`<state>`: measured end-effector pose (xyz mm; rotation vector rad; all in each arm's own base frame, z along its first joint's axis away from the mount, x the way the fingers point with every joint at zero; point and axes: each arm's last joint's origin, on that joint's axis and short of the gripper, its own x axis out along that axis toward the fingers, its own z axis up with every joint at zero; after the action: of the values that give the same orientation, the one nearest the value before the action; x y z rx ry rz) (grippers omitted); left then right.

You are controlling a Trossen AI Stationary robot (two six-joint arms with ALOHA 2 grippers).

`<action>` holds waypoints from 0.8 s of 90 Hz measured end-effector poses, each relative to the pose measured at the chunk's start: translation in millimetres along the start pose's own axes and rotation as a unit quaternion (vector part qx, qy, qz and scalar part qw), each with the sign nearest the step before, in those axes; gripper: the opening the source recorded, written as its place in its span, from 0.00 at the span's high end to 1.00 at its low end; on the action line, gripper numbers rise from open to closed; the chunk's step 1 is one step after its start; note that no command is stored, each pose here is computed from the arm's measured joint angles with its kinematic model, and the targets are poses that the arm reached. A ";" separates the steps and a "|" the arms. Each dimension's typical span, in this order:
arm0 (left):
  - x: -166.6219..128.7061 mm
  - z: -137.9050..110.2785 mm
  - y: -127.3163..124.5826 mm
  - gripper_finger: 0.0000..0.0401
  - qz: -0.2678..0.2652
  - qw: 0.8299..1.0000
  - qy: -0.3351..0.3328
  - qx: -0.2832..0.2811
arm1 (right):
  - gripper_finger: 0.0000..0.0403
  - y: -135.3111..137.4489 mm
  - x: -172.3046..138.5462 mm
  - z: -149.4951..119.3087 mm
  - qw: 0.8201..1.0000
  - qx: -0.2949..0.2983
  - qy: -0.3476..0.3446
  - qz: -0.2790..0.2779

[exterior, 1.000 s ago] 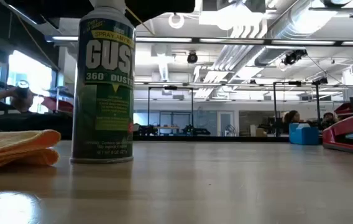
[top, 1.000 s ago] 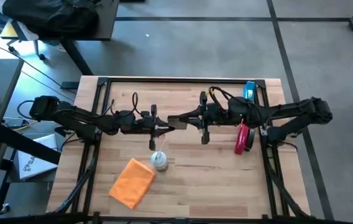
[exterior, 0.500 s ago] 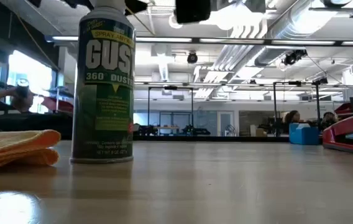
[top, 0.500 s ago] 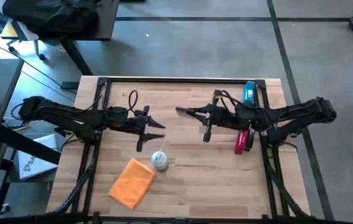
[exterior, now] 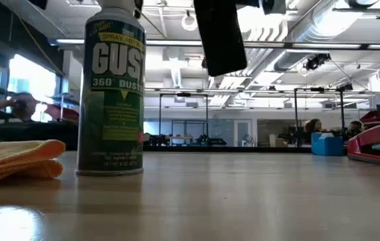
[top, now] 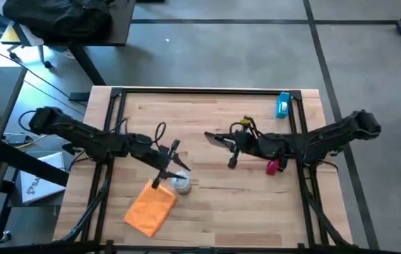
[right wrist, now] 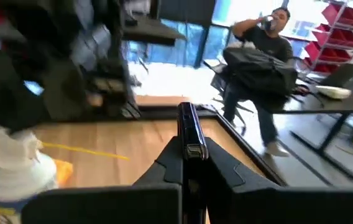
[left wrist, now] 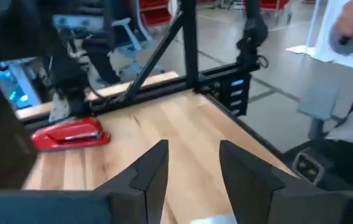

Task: Apply microfiber cloth
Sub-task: Spray the cellphone using the spray bottle

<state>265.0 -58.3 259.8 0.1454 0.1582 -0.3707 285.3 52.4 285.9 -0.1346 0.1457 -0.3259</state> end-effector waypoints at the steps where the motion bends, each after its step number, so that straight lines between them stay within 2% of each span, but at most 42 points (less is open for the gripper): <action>1: 0.4 -0.2 1.1 0.71 0.001 1.000 -0.001 0.001 | 1.00 0.1 0.5 -1.2 1.000 0.001 -0.001 0.000; 20: -1.9 -4.4 21.3 0.78 -0.011 1.000 -0.005 -0.010 | 1.00 1.6 12.2 -11.9 1.000 -0.005 -0.008 -0.008; 35: -3.9 -12.5 25.3 0.86 -0.038 0.999 0.027 -0.020 | 1.00 1.9 21.0 -16.5 1.000 -0.016 -0.016 -0.011; 49: -3.8 -13.0 27.2 0.93 -0.049 0.998 0.023 -0.015 | 1.00 -4.8 26.2 -16.7 0.999 -0.009 -0.022 -0.026; 72: -4.0 -14.4 28.4 0.95 -0.051 0.998 0.028 -0.013 | 1.00 -11.3 28.6 -11.8 0.998 0.007 -0.046 -0.037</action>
<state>270.0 -28.3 249.6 0.1226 0.2253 -0.4654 306.7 31.2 272.7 -0.1411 0.0466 -0.3940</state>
